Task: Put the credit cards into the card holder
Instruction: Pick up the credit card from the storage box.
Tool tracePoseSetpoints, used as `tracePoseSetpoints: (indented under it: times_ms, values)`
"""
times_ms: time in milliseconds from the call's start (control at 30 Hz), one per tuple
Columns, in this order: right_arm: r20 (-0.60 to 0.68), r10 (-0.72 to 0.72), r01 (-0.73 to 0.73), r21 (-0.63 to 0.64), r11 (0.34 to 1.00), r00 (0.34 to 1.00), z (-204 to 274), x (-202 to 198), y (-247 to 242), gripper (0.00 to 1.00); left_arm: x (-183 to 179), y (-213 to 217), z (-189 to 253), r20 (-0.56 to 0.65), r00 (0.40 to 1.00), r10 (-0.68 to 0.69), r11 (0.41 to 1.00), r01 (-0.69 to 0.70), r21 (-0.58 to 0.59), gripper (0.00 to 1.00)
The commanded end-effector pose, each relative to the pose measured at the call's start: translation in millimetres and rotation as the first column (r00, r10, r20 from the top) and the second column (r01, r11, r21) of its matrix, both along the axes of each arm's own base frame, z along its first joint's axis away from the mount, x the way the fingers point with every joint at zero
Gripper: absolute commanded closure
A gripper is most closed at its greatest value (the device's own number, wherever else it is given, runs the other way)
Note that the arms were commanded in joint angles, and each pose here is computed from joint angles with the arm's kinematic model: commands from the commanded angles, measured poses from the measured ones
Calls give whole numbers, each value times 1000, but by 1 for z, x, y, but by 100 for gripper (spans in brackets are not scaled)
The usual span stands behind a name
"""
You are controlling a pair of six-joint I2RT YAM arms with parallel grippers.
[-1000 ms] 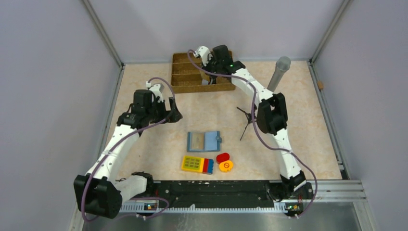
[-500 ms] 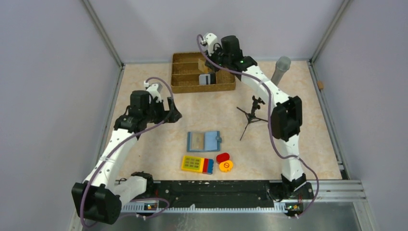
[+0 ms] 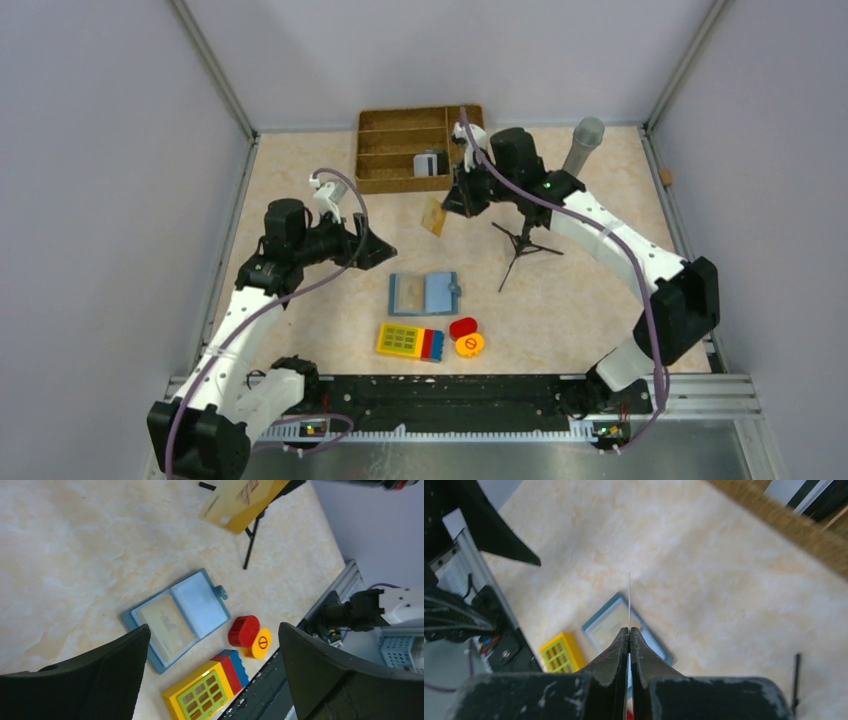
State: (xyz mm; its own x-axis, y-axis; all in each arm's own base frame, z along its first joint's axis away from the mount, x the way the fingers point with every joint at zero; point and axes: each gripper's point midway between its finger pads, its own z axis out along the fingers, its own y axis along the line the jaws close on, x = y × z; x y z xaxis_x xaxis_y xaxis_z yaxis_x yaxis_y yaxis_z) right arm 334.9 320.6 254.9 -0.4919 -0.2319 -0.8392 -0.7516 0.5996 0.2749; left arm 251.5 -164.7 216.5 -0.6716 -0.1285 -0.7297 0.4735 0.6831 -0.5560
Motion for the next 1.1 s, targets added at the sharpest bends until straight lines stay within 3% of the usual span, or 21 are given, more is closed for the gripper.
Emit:
tracePoseSetpoints:
  times_ms: [0, 267, 467, 533, 900, 967, 1000, 1033, 1067]
  values:
    - [-169, 91, -68, 138, 988, 981, 2, -62, 2, 100, -25, -24, 27, 79, 985, -156, 975, 166, -147, 3]
    - [-267, 360, -284, 285, 916, 894, 5, -143, -2, 100, -67, -47, 19, 45, 939, -341, 918, 343, -198, 2]
    - [-274, 479, -376, 354, 857, 834, 11, -169, 3, 100, -99, -82, 20, 39, 866, -498, 847, 495, -193, 4]
    - [-276, 505, -393, 373, 841, 818, 12, -173, 5, 100, -104, -88, 20, 30, 853, -521, 832, 515, -208, 14]
    - [-305, 508, -389, 373, 842, 806, 1, -172, 10, 100, -115, -96, 14, -3, 833, -553, 796, 527, -298, 89]
    - [-309, 503, -383, 375, 844, 807, -1, -170, 10, 100, -116, -97, 14, -5, 834, -552, 792, 522, -317, 100]
    - [-311, 501, -380, 375, 845, 808, -2, -170, 11, 100, -117, -97, 12, -9, 836, -548, 792, 516, -325, 100]
    - [-315, 491, -371, 370, 852, 812, -4, -169, 11, 97, -117, -97, 11, -14, 842, -540, 796, 505, -334, 100]
    - [-317, 478, -360, 364, 859, 819, -6, -167, 10, 85, -116, -97, 11, -14, 850, -526, 801, 490, -345, 100]
